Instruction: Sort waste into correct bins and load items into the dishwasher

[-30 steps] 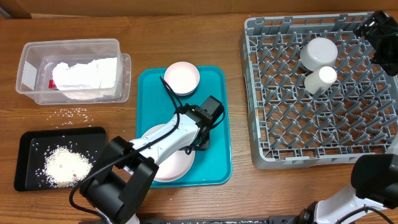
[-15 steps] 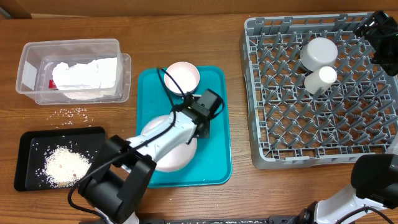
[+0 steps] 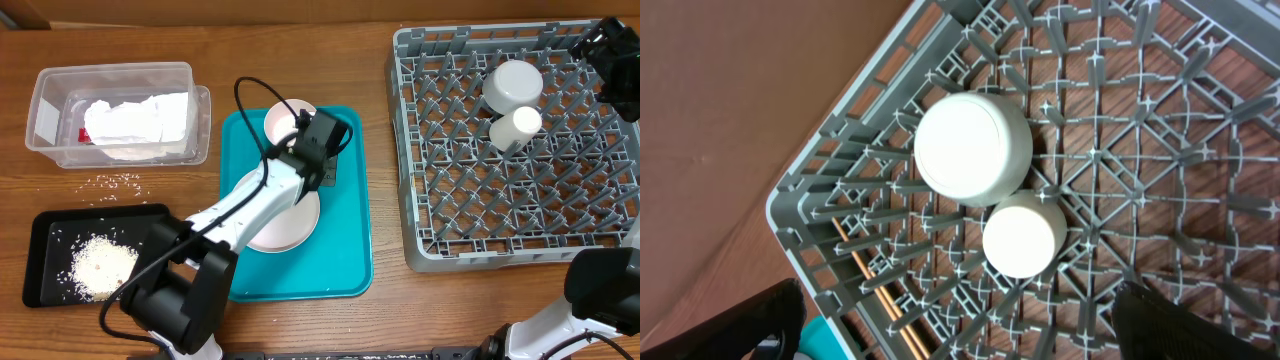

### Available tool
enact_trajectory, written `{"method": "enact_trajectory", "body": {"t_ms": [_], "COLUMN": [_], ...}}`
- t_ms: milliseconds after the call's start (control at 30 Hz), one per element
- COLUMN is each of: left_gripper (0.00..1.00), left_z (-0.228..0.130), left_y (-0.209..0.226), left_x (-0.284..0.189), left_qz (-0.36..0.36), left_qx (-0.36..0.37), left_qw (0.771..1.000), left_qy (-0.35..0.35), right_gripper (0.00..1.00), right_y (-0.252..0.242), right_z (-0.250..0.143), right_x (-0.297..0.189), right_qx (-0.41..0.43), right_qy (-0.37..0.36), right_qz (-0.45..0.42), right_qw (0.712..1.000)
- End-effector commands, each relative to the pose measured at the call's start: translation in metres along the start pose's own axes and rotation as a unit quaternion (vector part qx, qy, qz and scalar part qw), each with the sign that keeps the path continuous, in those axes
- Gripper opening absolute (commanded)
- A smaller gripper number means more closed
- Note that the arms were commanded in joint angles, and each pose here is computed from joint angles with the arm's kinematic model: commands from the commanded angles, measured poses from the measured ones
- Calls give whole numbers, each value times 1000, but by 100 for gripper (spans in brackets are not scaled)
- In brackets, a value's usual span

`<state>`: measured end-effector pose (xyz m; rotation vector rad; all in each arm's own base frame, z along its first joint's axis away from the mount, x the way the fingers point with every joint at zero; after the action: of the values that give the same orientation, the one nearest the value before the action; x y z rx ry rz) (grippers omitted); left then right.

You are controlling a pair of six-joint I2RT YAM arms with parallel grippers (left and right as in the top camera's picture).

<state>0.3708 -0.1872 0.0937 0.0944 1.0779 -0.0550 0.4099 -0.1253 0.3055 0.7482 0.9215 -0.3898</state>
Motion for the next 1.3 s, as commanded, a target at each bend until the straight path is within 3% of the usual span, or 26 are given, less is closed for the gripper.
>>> {"method": "enact_trajectory", "body": {"t_ms": [0,100,267,367,467,533,567,600,633,833,1033,1167,1267], "left_gripper": [28,29,32,36,43,54,64,96,100,100,100,100,100], "left_z": [61,88,100,95,75,59,50,39,28,-29,-61,-67,-67], "left_y": [9,40,108,163,225,258,272,286,299,348,375,377,377], "left_x": [-67,-123,-181,-201,-211,-213,-212,-211,-210,-209,-208,-206,-206], "left_qz": [-12,5,32,61,104,124,132,139,146,188,212,215,214], "left_qx": [-27,-56,-147,-231,-347,-410,-438,-466,-489,-568,-637,-651,-651], "left_qw": [997,993,981,961,923,897,883,870,857,801,741,727,728], "left_qy": [-71,-100,-125,-135,-128,-111,-101,-87,-72,6,21,25,25], "right_gripper": [100,100,100,100,100,100,100,99,100,100,100,100,99], "right_y": [4,4,4,4,4,4,4,5,8,20,31,44,57], "right_z": [1,1,1,1,1,1,1,1,3,17,32,24,19], "right_x": [-3,-3,-3,-2,-2,-3,-3,-3,-3,-4,-7,-9,-12], "right_qx": [-2,-2,-2,-2,-2,-2,-2,-2,-4,-14,24,114,116], "right_qy": [-4,-4,-4,-4,-4,-4,-4,-4,-7,-38,-69,-29,-2], "right_qz": [6,6,6,6,6,6,6,9,18,49,78,127,169], "right_qw": [1000,1000,1000,1000,1000,1000,1000,1000,1000,998,994,985,979]}}
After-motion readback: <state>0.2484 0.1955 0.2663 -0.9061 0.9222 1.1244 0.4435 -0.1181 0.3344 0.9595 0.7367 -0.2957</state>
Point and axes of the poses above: each gripper's point midway between its finger pads, its own x axis out along the fingers, its own y axis along the line the jaws close on, z = x × y, the point moved 3 cm from there along -x, back along the fingers, and after that the axes turned 1 degree about x, right-handed, at the moved point
